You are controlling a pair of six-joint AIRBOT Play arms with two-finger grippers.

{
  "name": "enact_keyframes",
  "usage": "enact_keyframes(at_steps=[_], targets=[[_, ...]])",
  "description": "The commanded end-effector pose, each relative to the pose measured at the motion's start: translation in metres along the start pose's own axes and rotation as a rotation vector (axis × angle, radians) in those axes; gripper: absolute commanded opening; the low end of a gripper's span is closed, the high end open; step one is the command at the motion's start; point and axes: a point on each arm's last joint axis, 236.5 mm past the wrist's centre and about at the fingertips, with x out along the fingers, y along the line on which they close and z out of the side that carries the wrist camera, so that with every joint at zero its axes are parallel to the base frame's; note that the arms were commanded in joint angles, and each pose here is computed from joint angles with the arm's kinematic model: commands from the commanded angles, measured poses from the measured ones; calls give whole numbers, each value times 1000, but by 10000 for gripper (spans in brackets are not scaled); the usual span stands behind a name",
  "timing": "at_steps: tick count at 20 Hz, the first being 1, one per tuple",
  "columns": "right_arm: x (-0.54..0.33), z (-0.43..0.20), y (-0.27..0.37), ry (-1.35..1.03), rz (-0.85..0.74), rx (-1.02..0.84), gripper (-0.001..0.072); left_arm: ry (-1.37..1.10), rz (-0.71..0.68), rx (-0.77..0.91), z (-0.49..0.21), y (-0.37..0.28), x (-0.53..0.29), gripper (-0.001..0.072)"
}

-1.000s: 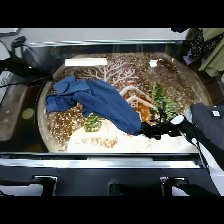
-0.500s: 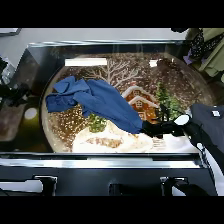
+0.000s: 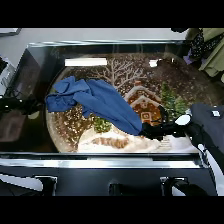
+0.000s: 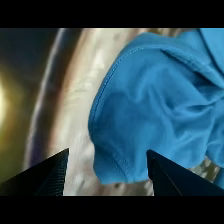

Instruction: Fold the clothes and pants, and hang the long-sleeved shirts on hangers.

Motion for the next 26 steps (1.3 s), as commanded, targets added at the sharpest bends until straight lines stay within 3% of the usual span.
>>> enact_keyframes(at_steps=[1,10,11,12,13,19,26], targets=[[0,-3,2,14,5,0,34,-3,-11,16,2,5,20,552],[0,-5,4,22,13,6,35,42,-17,35,-11,-9,54,531],[0,-6,4,23,13,6,35,49,-18,37,-13,-11,57,406],[-1,-5,4,22,14,6,34,55,-20,40,-14,-12,57,188],[-1,-5,4,19,14,4,34,56,-27,45,-13,-15,53,21],[-59,62,39,-276,-23,-149,33,-57,-87,189,35,-80,-19,15],[-256,124,158,-791,-128,-543,33,-522,-39,402,69,-197,-239,14]])
